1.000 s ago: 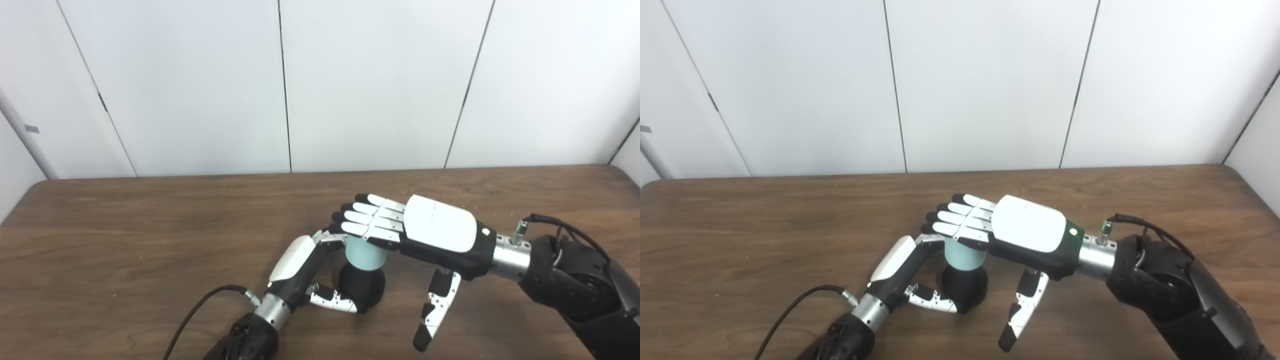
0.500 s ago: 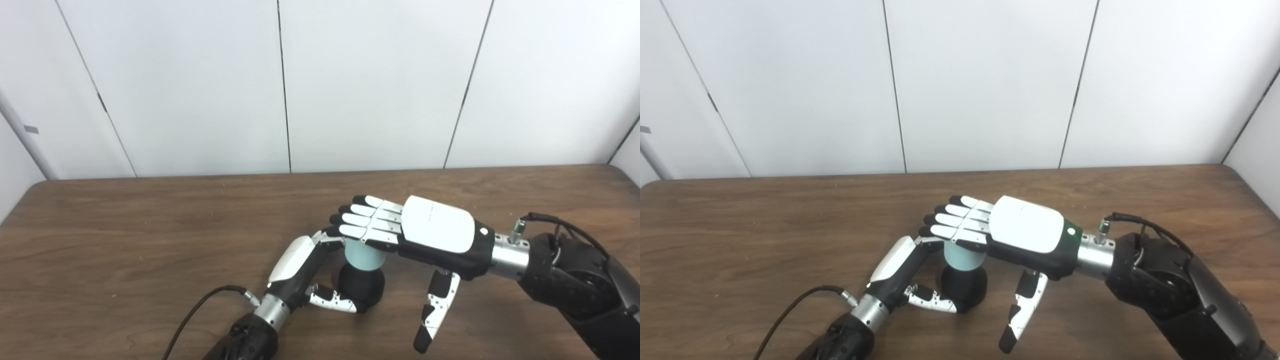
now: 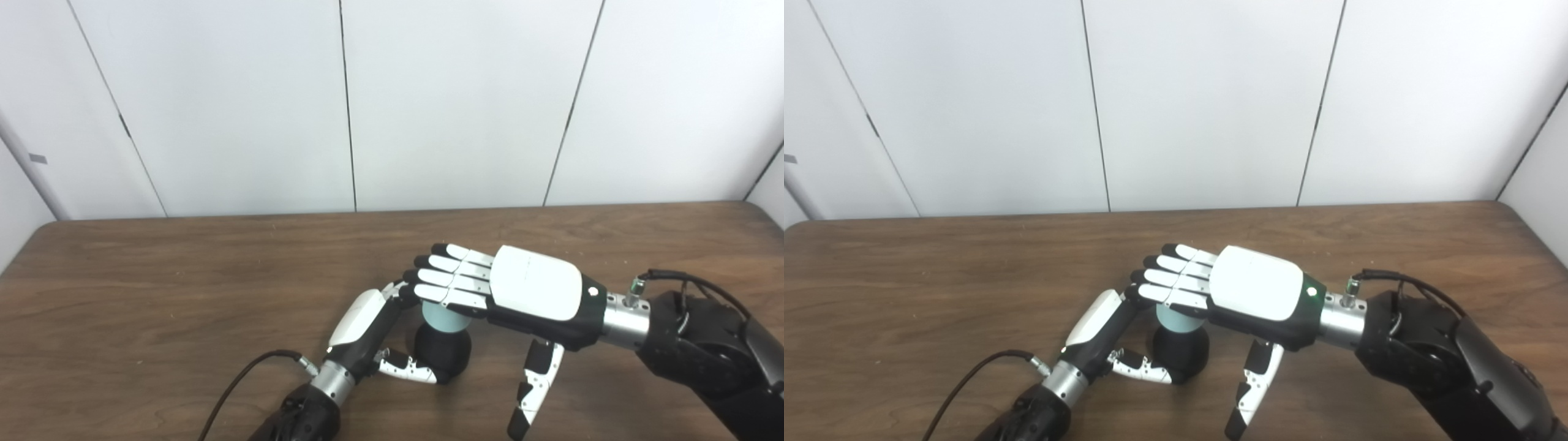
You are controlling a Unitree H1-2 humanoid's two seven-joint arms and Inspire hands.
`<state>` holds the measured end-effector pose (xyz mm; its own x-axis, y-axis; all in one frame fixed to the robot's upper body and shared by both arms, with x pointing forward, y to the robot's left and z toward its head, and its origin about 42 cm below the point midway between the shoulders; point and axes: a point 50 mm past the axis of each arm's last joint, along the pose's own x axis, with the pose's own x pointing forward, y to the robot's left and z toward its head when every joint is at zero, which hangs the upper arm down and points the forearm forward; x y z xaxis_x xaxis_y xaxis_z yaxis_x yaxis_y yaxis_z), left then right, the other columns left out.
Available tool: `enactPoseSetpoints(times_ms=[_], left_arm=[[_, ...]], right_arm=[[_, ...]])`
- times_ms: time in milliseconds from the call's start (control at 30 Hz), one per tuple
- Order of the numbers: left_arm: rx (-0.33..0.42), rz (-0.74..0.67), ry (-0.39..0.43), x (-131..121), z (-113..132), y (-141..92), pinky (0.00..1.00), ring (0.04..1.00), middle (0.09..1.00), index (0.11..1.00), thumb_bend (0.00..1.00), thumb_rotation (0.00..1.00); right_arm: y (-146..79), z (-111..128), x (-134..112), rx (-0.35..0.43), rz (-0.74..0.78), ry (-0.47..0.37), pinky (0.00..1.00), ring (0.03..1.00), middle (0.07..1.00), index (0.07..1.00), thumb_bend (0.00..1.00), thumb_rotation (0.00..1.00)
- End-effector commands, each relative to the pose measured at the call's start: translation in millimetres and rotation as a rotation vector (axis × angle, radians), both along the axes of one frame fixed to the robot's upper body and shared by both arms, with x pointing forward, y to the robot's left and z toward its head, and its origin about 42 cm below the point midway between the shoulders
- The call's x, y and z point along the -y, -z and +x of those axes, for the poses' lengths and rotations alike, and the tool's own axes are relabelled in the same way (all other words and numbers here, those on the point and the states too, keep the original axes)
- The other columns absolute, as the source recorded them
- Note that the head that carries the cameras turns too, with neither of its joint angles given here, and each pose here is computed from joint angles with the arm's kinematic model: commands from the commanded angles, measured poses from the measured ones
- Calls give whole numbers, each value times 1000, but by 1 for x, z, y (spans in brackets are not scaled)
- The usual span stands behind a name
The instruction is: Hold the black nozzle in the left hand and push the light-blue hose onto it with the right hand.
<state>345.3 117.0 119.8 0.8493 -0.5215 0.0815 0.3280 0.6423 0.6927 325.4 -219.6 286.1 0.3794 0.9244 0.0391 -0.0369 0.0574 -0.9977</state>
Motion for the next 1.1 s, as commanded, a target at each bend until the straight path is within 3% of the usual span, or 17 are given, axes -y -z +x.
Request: enactPoseSetpoints(times_ms=[0, 767, 1067], left_arm=[[-217, 134, -19, -17, -34, 59, 1000, 937, 809, 482, 521, 73], [-209, 137, -20, -19, -35, 60, 1000, 940, 800, 482, 521, 74], [-215, 139, -18, -18, -34, 60, 1000, 929, 799, 482, 521, 74]], right_arm=[[0, -8, -1, 14, -51, -54, 1000, 1000, 1000, 1000, 1000, 753], [3, -11, -4, 39, -46, -76, 1000, 1000, 1000, 983, 1000, 759], [-16, -8, -4, 172, 2, -51, 1000, 1000, 1000, 999, 970, 782]])
